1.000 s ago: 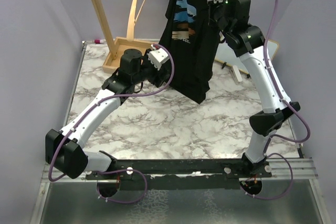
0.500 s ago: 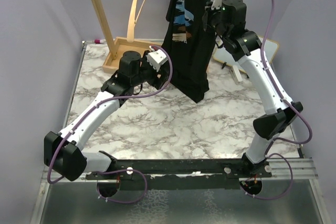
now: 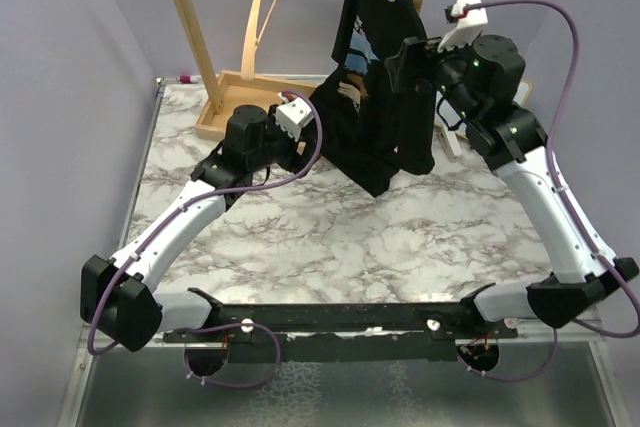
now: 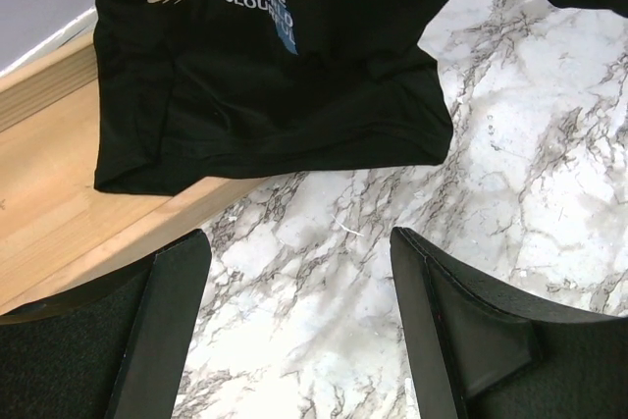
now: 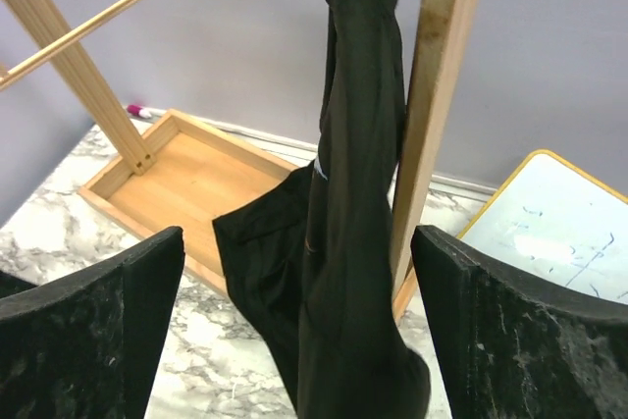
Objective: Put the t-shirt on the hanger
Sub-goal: Reset both arms
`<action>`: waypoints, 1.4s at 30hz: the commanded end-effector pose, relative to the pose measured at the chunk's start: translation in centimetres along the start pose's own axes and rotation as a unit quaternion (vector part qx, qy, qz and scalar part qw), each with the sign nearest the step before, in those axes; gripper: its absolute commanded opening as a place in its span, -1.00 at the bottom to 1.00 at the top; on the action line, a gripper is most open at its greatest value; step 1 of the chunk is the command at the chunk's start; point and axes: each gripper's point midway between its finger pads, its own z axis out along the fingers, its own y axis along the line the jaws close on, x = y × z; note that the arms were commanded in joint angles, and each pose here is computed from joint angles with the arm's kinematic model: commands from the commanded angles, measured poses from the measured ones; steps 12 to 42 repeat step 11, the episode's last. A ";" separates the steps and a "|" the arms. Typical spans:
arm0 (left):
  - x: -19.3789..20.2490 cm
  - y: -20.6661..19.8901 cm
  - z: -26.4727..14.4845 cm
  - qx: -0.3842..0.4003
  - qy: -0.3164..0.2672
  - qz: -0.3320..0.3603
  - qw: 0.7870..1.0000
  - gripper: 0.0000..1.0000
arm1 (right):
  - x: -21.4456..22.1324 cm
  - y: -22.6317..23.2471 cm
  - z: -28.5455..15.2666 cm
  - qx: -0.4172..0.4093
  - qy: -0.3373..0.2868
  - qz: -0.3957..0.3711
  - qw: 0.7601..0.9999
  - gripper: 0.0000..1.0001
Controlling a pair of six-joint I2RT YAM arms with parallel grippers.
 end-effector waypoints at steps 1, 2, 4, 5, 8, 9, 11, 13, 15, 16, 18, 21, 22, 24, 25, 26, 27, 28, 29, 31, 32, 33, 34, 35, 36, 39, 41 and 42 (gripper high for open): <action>-1.6 0.5 -0.9 -0.022 -0.028 -0.009 0.999 0.54 | -0.8 -0.2 -2.9 -0.005 -0.029 0.010 1.000 0.99; -1.5 0.6 -0.9 -0.023 -0.028 -0.009 0.999 0.54 | -0.5 -0.3 -3.5 -0.003 -0.028 0.012 1.000 0.99; -1.7 0.7 -0.9 -0.025 -0.030 -0.010 0.999 0.54 | 0.2 -0.6 -4.4 0.002 -0.023 0.014 1.000 0.99; -1.8 0.7 -0.9 -0.025 -0.031 -0.010 0.999 0.54 | 0.6 -0.8 -4.9 0.005 -0.020 0.015 1.000 0.99; -1.9 0.8 -0.8 -0.027 -0.033 -0.009 0.999 0.53 | 1.6 -1.3 -6.3 0.014 -0.013 0.019 1.000 0.99; -1.8 0.9 -0.7 -0.029 -0.031 -0.010 0.999 0.53 | 2.0 -1.4 -6.6 0.016 -0.009 0.020 1.000 0.99; -1.8 1.0 -0.6 -0.032 -0.030 -0.010 0.999 0.55 | 2.9 -1.6 -7.2 0.019 -0.001 0.020 1.000 0.99; -1.8 1.0 -0.6 -0.032 -0.030 -0.010 0.999 0.55 | 2.9 -1.6 -7.2 0.019 -0.001 0.020 1.000 0.99; -1.8 1.0 -0.6 -0.032 -0.030 -0.010 0.999 0.55 | 2.9 -1.6 -7.2 0.019 -0.001 0.020 1.000 0.99; -1.8 1.0 -0.6 -0.032 -0.030 -0.010 0.999 0.55 | 2.9 -1.6 -7.2 0.019 -0.001 0.020 1.000 0.99; -1.8 1.0 -0.6 -0.032 -0.030 -0.010 0.999 0.55 | 2.9 -1.6 -7.2 0.019 -0.001 0.020 1.000 0.99; -1.8 1.0 -0.6 -0.032 -0.030 -0.010 0.999 0.55 | 2.9 -1.6 -7.2 0.019 -0.001 0.020 1.000 0.99; -1.8 1.0 -0.6 -0.032 -0.030 -0.010 0.999 0.55 | 2.9 -1.6 -7.2 0.019 -0.001 0.020 1.000 0.99; -1.8 1.0 -0.6 -0.032 -0.030 -0.010 0.999 0.55 | 2.9 -1.6 -7.2 0.019 -0.001 0.020 1.000 0.99; -1.8 1.0 -0.6 -0.032 -0.030 -0.010 0.999 0.55 | 2.9 -1.6 -7.2 0.019 -0.001 0.020 1.000 0.99; -1.8 1.0 -0.6 -0.032 -0.030 -0.010 0.999 0.55 | 2.9 -1.6 -7.2 0.019 -0.001 0.020 1.000 0.99; -1.8 1.0 -0.6 -0.032 -0.030 -0.010 0.999 0.55 | 2.9 -1.6 -7.2 0.019 -0.001 0.020 1.000 0.99; -1.8 1.0 -0.6 -0.032 -0.030 -0.010 0.999 0.55 | 2.9 -1.6 -7.2 0.019 -0.001 0.020 1.000 0.99; -1.8 1.0 -0.6 -0.032 -0.030 -0.010 0.999 0.55 | 2.9 -1.6 -7.2 0.019 -0.001 0.020 1.000 0.99; -1.8 1.0 -0.6 -0.032 -0.030 -0.010 0.999 0.55 | 2.9 -1.6 -7.2 0.019 -0.001 0.020 1.000 0.99; -1.8 1.0 -0.6 -0.032 -0.030 -0.010 0.999 0.55 | 2.9 -1.6 -7.2 0.019 -0.001 0.020 1.000 0.99; -1.8 1.0 -0.6 -0.032 -0.030 -0.010 0.999 0.55 | 2.9 -1.6 -7.2 0.019 -0.001 0.020 1.000 0.99; -1.8 1.0 -0.6 -0.032 -0.030 -0.010 0.999 0.55 | 2.9 -1.6 -7.2 0.019 -0.001 0.020 1.000 0.99; -1.8 1.0 -0.6 -0.032 -0.030 -0.010 0.999 0.55 | 2.9 -1.6 -7.2 0.019 -0.001 0.020 1.000 0.99; -1.8 1.0 -0.6 -0.032 -0.030 -0.010 0.999 0.55 | 2.9 -1.6 -7.2 0.019 -0.001 0.020 1.000 0.99; -1.8 1.0 -0.6 -0.032 -0.030 -0.010 0.999 0.55 | 2.9 -1.6 -7.2 0.019 -0.001 0.020 1.000 0.99; -1.8 1.0 -0.6 -0.032 -0.030 -0.010 0.999 0.55 | 2.9 -1.6 -7.2 0.019 -0.001 0.020 1.000 0.99; -1.8 1.0 -0.6 -0.032 -0.030 -0.010 0.999 0.55 | 2.9 -1.6 -7.2 0.019 -0.001 0.020 1.000 0.99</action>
